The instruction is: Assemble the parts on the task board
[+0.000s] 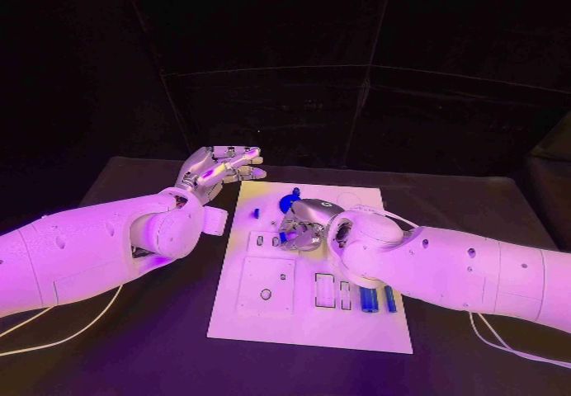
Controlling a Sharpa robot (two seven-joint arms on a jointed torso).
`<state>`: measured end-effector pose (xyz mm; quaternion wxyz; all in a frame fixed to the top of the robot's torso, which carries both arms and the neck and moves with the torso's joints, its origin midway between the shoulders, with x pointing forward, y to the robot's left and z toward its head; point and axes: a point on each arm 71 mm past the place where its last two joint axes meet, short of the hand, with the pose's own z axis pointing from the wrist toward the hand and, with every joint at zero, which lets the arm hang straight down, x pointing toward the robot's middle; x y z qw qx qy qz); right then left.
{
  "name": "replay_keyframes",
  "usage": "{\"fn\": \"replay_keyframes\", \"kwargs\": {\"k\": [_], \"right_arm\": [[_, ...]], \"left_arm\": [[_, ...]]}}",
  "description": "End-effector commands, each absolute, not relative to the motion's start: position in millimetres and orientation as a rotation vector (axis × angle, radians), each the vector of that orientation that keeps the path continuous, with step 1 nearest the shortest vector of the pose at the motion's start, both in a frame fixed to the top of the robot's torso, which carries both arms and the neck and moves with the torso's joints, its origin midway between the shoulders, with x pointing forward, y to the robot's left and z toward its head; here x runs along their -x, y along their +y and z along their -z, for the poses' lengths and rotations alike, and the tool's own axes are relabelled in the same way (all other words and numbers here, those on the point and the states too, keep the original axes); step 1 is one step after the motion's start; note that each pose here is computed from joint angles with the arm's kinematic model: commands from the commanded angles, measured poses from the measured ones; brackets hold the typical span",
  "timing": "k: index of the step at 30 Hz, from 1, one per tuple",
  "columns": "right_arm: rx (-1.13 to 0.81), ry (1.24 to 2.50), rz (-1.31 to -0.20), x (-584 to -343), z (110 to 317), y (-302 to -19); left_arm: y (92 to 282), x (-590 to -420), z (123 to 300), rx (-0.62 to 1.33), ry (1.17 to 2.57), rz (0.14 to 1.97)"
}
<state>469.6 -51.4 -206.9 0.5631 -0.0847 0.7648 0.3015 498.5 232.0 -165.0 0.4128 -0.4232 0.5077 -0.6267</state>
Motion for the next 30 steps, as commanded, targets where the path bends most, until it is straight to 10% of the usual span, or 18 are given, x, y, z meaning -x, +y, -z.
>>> {"fn": "replay_keyframes", "kwargs": {"k": [1,30], "right_arm": [[0.178,1.799,-0.693,-469.9,209.0,-54.1],[0.154,1.549,-1.042,-454.9,179.9,-94.4]], "left_arm": [[230.8,-498.6,163.7,1.056,1.282,1.587],[236.2,-504.7,172.8,0.894,1.509,1.479]]}}
